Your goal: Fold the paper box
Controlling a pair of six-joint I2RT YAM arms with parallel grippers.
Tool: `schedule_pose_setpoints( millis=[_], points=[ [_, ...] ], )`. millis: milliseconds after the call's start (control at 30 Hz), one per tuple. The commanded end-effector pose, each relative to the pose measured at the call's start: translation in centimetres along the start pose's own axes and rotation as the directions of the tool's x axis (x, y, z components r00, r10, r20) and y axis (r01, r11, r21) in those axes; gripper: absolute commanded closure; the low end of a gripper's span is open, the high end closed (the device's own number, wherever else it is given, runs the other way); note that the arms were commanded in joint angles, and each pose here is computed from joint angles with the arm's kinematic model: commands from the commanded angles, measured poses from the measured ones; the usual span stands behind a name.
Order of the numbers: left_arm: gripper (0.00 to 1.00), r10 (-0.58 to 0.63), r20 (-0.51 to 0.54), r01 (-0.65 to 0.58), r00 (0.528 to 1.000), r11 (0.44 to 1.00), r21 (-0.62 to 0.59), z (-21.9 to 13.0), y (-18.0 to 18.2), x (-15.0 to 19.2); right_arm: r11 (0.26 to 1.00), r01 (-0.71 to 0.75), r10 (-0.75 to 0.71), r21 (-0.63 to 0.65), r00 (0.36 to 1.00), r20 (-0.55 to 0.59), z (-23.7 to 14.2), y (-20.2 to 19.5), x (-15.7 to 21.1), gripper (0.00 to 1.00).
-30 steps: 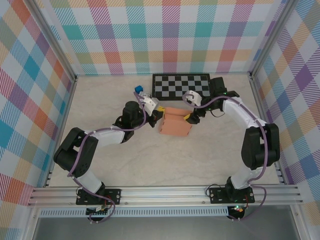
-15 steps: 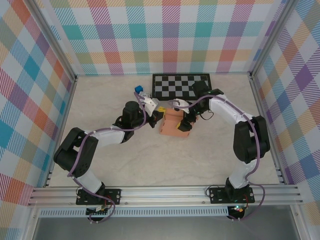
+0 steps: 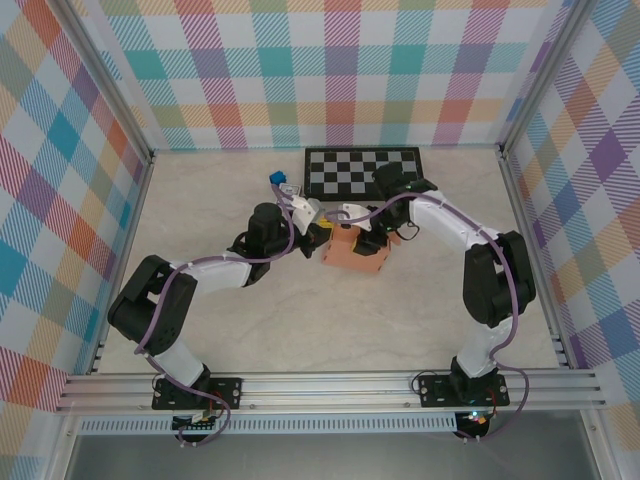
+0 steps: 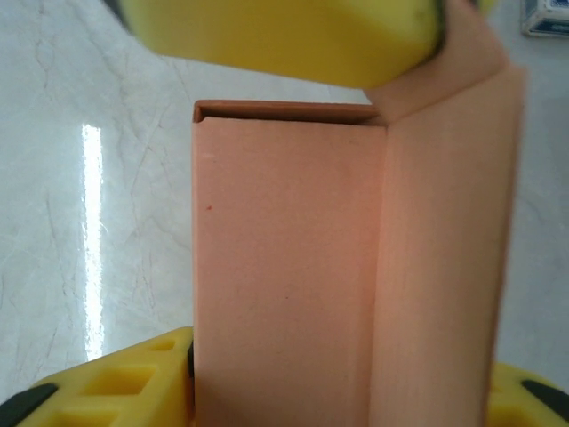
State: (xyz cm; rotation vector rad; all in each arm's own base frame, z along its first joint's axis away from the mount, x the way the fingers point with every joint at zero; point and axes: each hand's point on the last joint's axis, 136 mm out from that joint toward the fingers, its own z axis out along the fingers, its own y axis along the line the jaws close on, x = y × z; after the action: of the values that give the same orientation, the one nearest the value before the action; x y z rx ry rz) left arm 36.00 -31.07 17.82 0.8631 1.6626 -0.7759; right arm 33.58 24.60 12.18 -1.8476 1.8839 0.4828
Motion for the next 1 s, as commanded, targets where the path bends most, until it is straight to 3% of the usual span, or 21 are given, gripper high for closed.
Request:
schedule_pose_setpoints(
  millis=[0,67,200,367,567,700,867,967],
  points=[
    [0.80,0.005,0.027,-0.007,1.000,0.999,0.050,-0.5,-1.4,-2.1,1.000,0.028,-0.027,0.011,0.999,-0.033,-0.2,-0.1,-0.2,0.55],
    [0.56,-0.006,0.009,0.005,1.000,0.998,0.064,-1.1,-1.9,-2.1,0.998,0.054,-0.053,0.016,0.997,-0.062,0.0,0.2,-0.1,0.56],
    [0.46,-0.011,-0.004,0.011,1.000,0.993,0.120,-3.1,-3.1,-2.1,0.995,0.099,-0.099,0.004,0.991,-0.089,0.6,1.1,-0.4,0.55],
    [0.46,0.050,-0.095,-0.034,0.994,0.986,0.161,-6.0,-3.4,0.0,0.985,0.170,-0.175,-0.042,0.971,-0.162,1.7,3.1,-0.4,0.51],
    [0.45,0.011,-0.048,-0.014,0.999,0.997,-0.081,-8.8,1.6,-0.3,0.982,0.180,-0.189,-0.057,0.943,-0.275,3.8,3.9,0.1,0.52],
    [0.38,-0.065,0.005,0.065,0.998,0.984,-0.168,-9.8,3.5,-0.9,0.984,0.170,-0.180,-0.059,0.929,-0.323,4.8,4.1,0.5,0.51],
    [0.36,-0.284,0.015,0.273,0.959,0.906,-0.322,-10.0,6.7,0.5,0.987,0.156,-0.159,-0.035,0.938,-0.308,4.8,4.0,-0.5,0.40],
    [0.25,-0.360,0.031,0.342,0.933,0.854,-0.392,-10.3,8.0,0.8,0.986,0.167,-0.168,-0.027,0.940,-0.297,4.5,3.8,-0.9,0.36]
  ],
)
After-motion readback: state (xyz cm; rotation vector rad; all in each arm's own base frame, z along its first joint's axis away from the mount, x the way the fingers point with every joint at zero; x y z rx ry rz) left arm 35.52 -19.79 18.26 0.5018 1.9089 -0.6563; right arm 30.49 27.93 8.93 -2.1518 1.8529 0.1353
